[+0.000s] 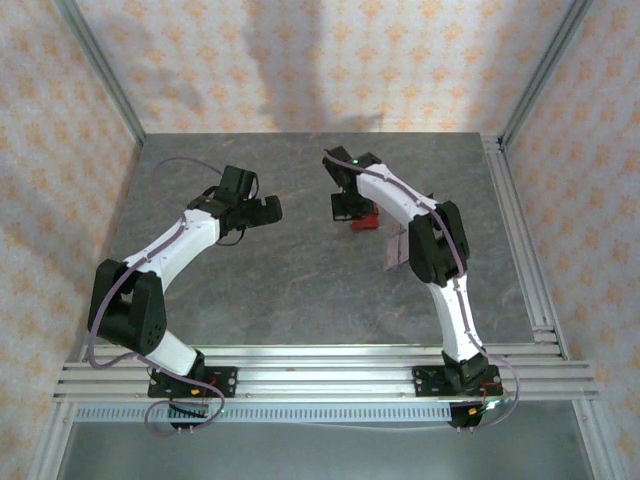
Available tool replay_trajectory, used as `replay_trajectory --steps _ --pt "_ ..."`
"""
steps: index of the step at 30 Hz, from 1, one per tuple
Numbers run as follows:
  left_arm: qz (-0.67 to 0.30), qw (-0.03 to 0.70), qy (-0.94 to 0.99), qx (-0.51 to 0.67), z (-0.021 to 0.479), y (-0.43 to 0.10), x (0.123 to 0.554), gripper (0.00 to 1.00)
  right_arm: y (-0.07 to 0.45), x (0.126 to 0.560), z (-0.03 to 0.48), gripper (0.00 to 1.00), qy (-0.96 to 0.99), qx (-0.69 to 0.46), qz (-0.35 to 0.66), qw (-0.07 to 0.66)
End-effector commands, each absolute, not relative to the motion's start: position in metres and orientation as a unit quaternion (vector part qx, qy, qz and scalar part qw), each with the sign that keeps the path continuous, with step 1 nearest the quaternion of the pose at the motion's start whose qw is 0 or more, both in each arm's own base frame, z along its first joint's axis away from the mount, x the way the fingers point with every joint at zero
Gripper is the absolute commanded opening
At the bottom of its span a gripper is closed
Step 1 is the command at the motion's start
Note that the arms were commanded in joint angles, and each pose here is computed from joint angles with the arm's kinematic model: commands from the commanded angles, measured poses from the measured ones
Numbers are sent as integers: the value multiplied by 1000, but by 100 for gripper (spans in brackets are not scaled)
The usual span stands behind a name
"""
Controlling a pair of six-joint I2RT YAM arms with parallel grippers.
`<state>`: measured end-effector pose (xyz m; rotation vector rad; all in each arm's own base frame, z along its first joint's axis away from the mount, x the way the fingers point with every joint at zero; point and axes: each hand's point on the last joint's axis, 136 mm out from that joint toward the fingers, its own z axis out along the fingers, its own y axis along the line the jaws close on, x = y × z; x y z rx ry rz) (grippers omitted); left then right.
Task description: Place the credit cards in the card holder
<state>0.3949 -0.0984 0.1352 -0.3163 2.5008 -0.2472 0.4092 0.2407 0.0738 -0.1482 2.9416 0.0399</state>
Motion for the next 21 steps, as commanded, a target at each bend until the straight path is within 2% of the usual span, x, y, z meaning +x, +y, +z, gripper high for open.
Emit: replay_trajectory --steps 1,2,3,5,9,19,21 --pt "-98 305 938 -133 141 -94 392 100 254 409 89 0 989 -25 44 139" --pt "-100 304 938 -135 140 -95 391 100 249 413 90 7 988 -16 35 149" --pt "-101 304 938 -136 139 -95 390 100 245 417 90 20 987 -12 24 156" --pt "-102 302 938 -136 139 -94 387 100 237 429 93 39 986 -4 5 166" --pt "-99 302 939 -134 138 -93 384 100 217 456 93 62 985 18 -22 169" --pt "-96 300 941 -126 137 -93 384 100 192 493 63 88 991 55 -16 124" --pt "-94 300 941 -123 137 -93 385 100 192 493 54 90 992 55 -13 113"
